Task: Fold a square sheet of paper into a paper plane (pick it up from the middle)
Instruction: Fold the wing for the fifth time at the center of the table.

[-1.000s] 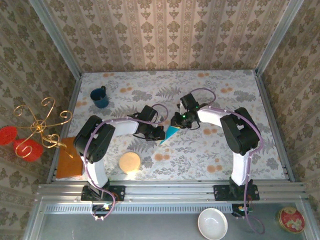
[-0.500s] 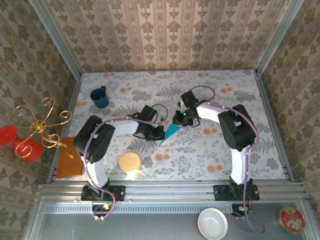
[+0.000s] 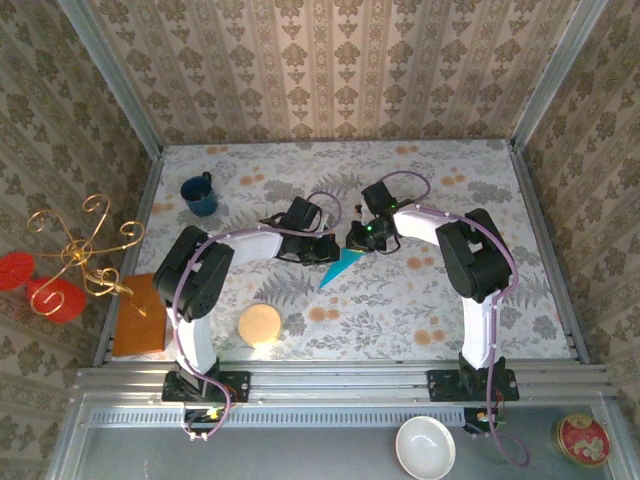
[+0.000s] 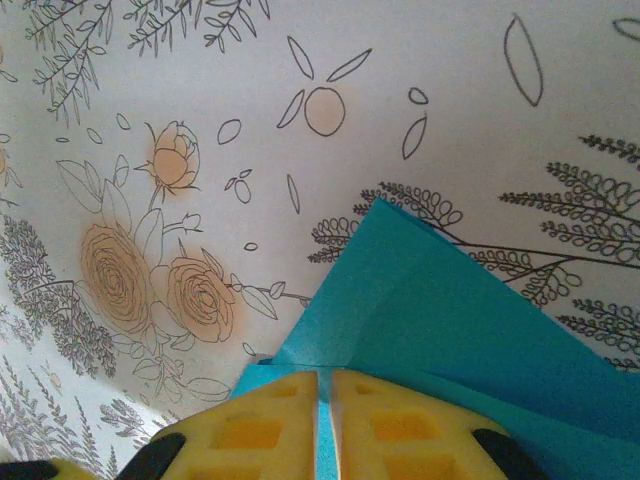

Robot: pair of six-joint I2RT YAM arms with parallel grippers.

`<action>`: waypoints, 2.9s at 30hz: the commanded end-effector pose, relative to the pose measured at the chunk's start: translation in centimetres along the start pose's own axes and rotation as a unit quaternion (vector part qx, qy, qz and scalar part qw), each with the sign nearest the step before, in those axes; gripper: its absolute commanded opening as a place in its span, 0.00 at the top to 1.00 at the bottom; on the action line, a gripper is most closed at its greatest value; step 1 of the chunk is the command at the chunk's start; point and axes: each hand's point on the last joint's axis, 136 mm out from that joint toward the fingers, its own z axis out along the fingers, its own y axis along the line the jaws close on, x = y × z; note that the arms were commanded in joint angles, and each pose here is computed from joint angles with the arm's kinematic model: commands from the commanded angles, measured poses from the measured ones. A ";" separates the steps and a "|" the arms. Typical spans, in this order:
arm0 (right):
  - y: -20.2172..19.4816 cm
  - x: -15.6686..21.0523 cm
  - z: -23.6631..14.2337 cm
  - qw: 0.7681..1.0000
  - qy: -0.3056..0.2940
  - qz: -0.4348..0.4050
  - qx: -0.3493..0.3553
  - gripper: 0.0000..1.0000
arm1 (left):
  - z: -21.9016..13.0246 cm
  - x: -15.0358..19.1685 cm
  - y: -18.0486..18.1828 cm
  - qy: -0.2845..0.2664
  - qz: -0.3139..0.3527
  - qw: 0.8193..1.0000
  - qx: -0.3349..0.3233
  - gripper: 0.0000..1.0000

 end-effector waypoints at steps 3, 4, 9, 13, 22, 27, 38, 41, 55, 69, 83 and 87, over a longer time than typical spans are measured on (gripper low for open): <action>-2.0 1.5 0.9 0.999 0.025 0.023 0.025 0.84 | 1.4 0.9 0.8 0.028 -0.023 0.999 -0.026 0.98; -1.8 1.4 0.8 0.999 0.023 0.023 0.021 0.84 | 1.5 1.2 1.3 0.031 -0.027 0.998 -0.039 0.99; 0.4 -0.2 -1.7 1.000 -0.009 0.008 -0.015 0.84 | 1.8 2.4 4.0 0.043 -0.052 0.993 -0.099 1.00; 1.8 -0.4 -4.1 0.998 -0.040 -0.012 -0.036 0.84 | 1.8 3.1 5.2 0.047 -0.068 0.989 -0.121 1.00; 1.8 3.1 -2.0 0.998 -0.012 0.009 -0.065 0.88 | 2.0 3.7 6.0 0.058 -0.073 0.987 -0.132 1.00; 1.5 3.4 -0.7 0.998 0.006 0.014 -0.060 0.88 | 2.1 4.1 6.4 0.064 -0.078 0.985 -0.138 1.00; -3.8 0.7 -0.2 0.997 -0.018 0.076 -0.017 0.90 | 1.5 6.7 9.4 0.090 -0.092 0.974 -0.185 1.00; -5.8 -0.5 -0.5 0.994 -0.031 0.103 -0.008 0.90 | 1.3 7.7 10.4 0.098 -0.100 0.971 -0.194 1.00; -7.8 -5.5 -4.8 0.988 -0.101 0.115 -0.015 0.90 | 1.6 7.0 9.6 0.094 -0.095 0.976 -0.171 1.00; 1.7 1.5 -2.6 0.994 -0.036 0.033 -0.102 0.89 | 1.4 4.9 7.2 0.075 -0.082 0.985 -0.135 1.00; -1.7 3.1 1.3 0.998 0.020 0.043 -0.030 0.93 | -0.3 1.6 0.9 0.020 -0.012 0.999 -0.026 0.99; -1.8 3.4 1.6 0.998 0.028 0.041 -0.030 0.94 | 0.1 1.2 0.1 0.020 0.003 1.000 -0.013 0.96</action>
